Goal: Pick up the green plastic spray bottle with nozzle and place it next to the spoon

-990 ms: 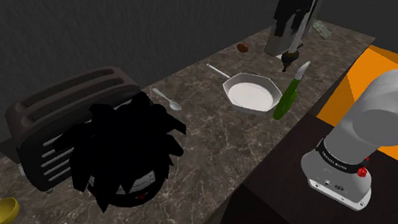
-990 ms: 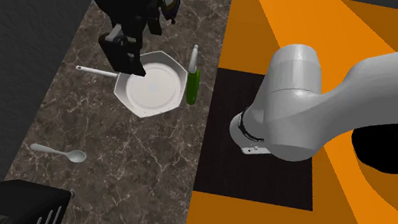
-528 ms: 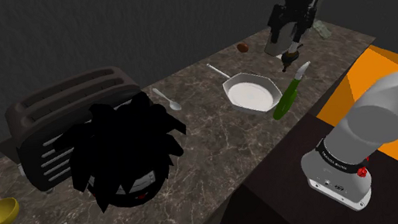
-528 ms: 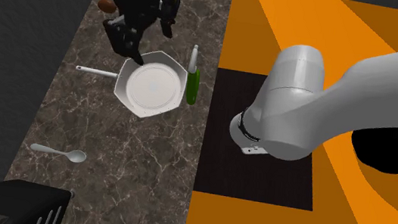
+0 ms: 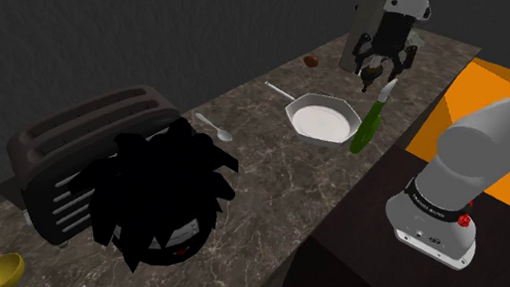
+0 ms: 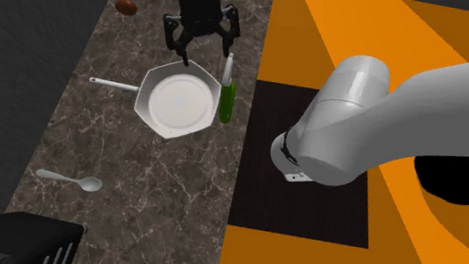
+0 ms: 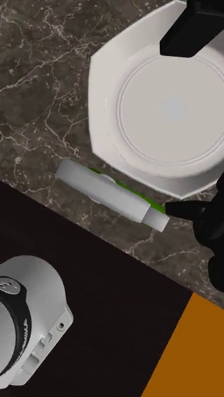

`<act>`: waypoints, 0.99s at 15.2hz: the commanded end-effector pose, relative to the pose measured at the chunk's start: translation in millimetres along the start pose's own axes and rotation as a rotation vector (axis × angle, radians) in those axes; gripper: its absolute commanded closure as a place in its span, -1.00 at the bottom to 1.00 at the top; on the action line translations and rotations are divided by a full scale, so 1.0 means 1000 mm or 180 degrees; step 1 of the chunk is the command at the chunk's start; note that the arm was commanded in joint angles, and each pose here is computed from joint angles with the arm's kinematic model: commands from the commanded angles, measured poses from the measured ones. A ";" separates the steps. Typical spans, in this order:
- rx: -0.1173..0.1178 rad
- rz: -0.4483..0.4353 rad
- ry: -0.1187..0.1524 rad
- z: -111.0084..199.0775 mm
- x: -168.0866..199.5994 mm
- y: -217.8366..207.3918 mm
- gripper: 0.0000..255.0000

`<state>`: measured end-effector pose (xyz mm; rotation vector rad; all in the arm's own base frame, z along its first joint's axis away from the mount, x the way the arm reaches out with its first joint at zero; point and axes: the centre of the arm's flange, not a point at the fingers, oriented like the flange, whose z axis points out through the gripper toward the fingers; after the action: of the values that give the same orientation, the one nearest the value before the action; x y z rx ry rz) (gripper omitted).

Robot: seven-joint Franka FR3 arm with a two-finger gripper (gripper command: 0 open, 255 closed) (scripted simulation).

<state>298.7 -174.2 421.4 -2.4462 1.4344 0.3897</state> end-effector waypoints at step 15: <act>0.0427 0.1680 -0.0373 0.106 0.024 0.082 -1.00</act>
<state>228.6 -193.3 307.4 -1.8828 1.9699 0.5138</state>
